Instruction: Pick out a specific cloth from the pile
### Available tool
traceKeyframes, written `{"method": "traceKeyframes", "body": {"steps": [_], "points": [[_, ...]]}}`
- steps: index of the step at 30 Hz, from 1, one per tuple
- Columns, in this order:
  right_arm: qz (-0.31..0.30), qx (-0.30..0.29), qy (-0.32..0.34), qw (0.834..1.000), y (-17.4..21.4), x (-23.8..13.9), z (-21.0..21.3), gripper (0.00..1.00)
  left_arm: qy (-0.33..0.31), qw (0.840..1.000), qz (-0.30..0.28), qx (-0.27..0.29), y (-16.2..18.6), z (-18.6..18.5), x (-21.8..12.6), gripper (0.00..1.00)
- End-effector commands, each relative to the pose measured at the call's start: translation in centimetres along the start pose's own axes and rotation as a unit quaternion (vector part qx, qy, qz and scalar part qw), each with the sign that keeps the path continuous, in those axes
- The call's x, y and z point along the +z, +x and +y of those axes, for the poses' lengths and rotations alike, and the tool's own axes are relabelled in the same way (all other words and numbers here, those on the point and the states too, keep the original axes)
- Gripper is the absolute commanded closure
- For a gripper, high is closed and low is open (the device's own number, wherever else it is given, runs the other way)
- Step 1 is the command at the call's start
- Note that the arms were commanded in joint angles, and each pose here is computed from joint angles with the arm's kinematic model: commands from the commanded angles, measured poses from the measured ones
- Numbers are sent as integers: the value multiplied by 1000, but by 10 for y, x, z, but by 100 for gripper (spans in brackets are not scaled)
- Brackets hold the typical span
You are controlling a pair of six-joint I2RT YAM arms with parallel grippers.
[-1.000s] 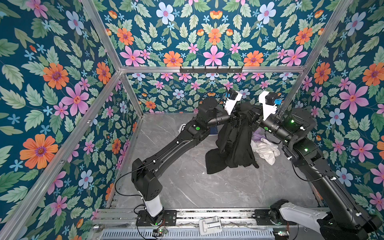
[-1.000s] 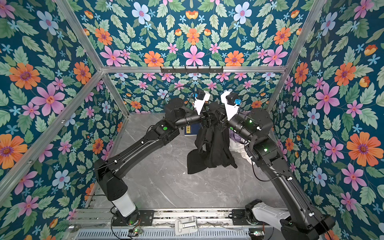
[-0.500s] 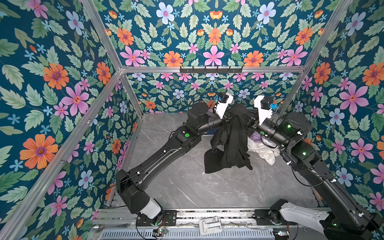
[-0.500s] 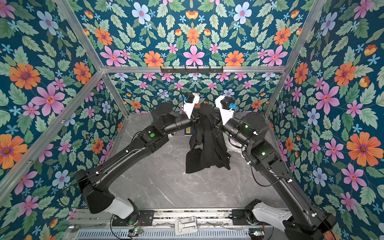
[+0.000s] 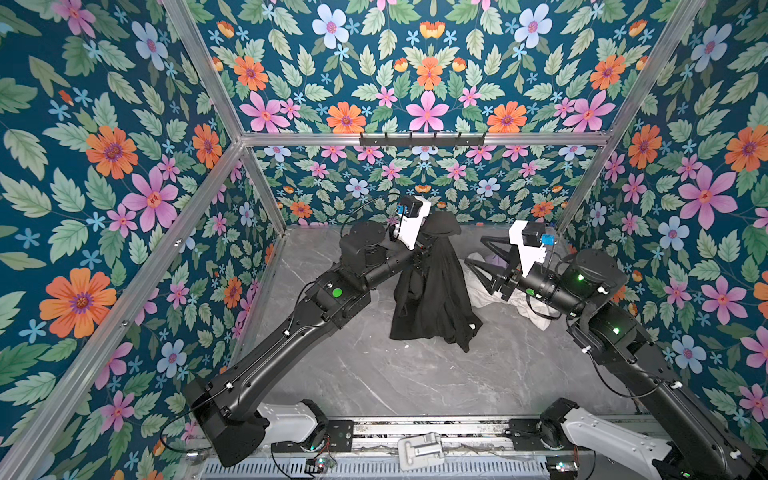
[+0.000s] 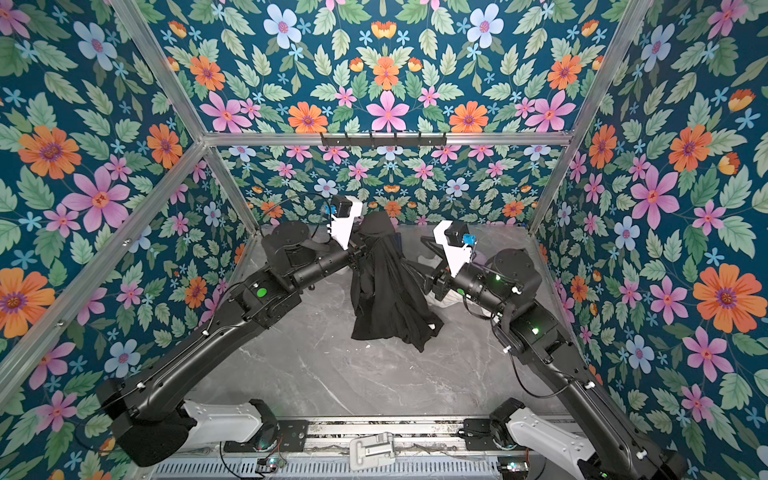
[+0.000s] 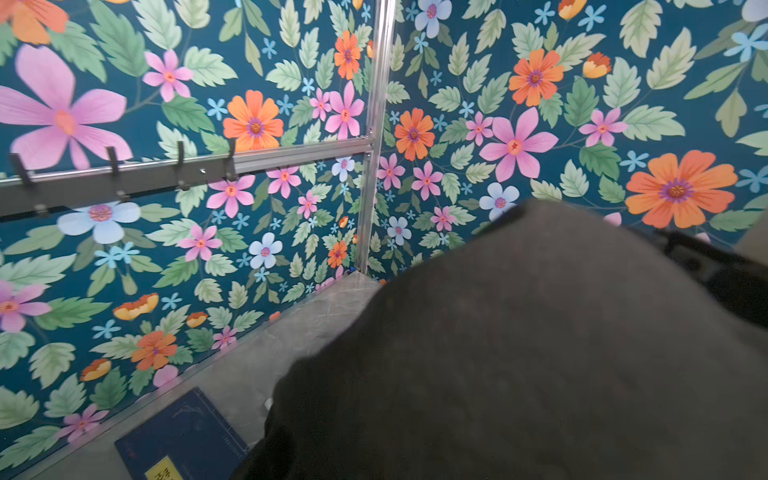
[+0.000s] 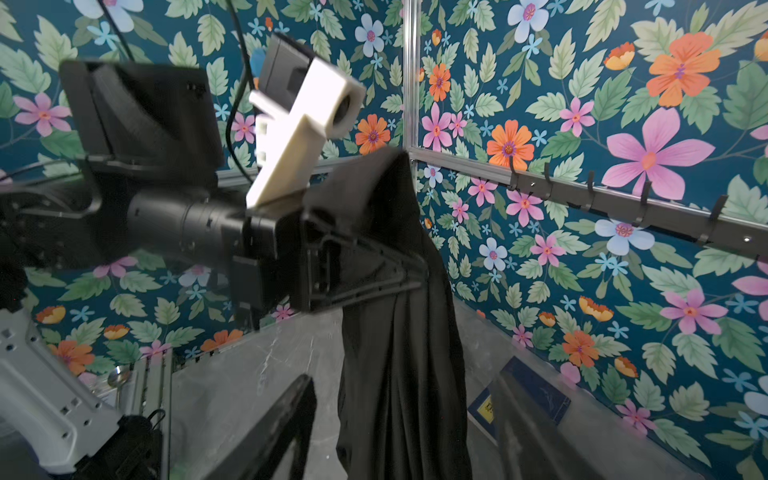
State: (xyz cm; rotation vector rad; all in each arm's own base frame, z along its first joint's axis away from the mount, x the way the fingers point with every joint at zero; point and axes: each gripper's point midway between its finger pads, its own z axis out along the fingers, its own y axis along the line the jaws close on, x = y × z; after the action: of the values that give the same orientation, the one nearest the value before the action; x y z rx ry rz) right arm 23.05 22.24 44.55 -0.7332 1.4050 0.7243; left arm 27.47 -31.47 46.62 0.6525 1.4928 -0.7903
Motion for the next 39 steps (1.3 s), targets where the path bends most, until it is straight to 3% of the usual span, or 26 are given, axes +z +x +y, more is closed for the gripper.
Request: {"method": "traceKeyframes", "body": {"steps": [1, 5, 8, 13, 17, 22, 27, 39], "points": [[21, -13, -14, 1000, 26, -10, 9, 24, -28, 999, -5, 15, -6, 9, -12, 100], [75, 33, -14, 997, 65, -24, 15, 21, -45, 999, 7, 14, 1, 15, -25, 100], [111, 106, 3, 988, 95, -31, 14, 22, -59, 998, 18, 3, 14, 20, -37, 100], [172, 243, 31, 954, 147, -36, 15, 25, -91, 994, 54, -22, 54, 32, -54, 100], [208, 300, 43, 930, 181, -32, 15, 27, -127, 987, 88, -35, 89, 46, -67, 100], [264, 325, 50, 907, 216, -22, 14, 27, -159, 980, 108, -47, 114, 58, -80, 100], [302, 310, 57, 900, 250, -9, 14, 28, -178, 974, 131, -58, 142, 70, -80, 100], [338, 311, 107, 882, 313, 18, -2, 9, -181, 968, 150, -92, 170, 88, -67, 100]]}}
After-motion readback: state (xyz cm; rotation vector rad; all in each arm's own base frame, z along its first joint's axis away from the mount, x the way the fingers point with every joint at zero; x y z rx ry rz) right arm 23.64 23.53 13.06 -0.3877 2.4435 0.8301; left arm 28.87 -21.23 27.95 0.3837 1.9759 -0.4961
